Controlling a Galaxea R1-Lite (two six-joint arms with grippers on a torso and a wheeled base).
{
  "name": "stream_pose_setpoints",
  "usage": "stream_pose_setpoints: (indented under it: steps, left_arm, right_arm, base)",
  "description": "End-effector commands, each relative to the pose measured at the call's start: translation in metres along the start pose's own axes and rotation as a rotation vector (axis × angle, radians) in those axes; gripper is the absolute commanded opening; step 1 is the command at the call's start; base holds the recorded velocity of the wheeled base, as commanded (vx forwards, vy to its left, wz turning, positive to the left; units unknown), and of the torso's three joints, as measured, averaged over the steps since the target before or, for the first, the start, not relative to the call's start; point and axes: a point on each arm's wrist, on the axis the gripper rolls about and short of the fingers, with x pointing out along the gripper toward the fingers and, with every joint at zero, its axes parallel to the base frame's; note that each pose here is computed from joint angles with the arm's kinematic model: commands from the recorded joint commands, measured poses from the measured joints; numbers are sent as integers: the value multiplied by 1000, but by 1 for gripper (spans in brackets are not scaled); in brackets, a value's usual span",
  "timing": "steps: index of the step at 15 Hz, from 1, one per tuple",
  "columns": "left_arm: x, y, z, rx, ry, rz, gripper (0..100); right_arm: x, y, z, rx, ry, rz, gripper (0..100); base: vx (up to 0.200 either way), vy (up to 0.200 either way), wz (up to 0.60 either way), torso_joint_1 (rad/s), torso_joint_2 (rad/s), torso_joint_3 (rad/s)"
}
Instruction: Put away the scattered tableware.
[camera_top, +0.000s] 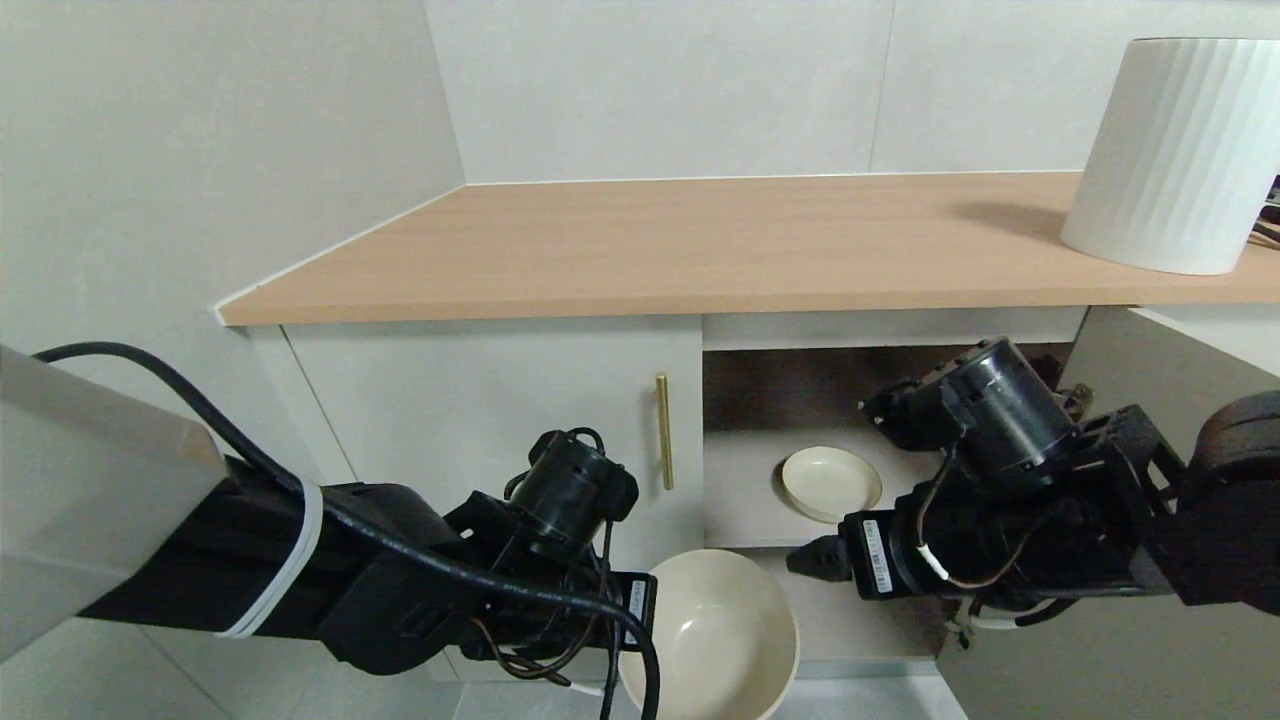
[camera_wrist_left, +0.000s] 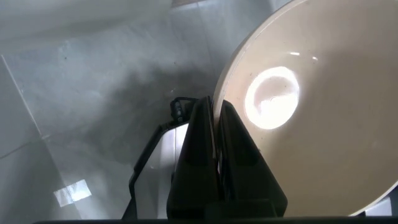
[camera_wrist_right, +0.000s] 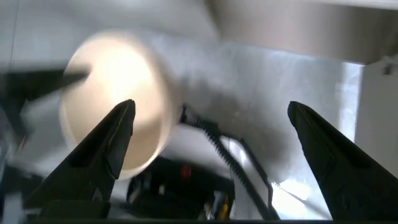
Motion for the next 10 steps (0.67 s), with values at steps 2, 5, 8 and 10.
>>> stream_pose_setpoints:
  steps: [2, 5, 8, 10]
  left_arm:
    - [0, -1, 0, 1, -1, -1, 0]
    - [0, 0, -1, 1, 2, 0, 0]
    - [1, -1, -1, 2, 5, 1, 0]
    - [1, -1, -1, 2, 7, 2, 0]
  right_arm:
    - [25, 9, -14, -37, 80, -18, 100]
    - [49, 11, -21, -43, 138, -48, 100]
    - [58, 11, -22, -40, 150, -58, 100]
    - [61, 12, -22, -40, 147, -56, 100]
  base:
    - [0, 0, 0, 0, 0, 0]
    - [0, 0, 0, 0, 0, 0]
    - [0, 0, 0, 0, 0, 0]
    - [0, 0, 0, 0, 0, 0]
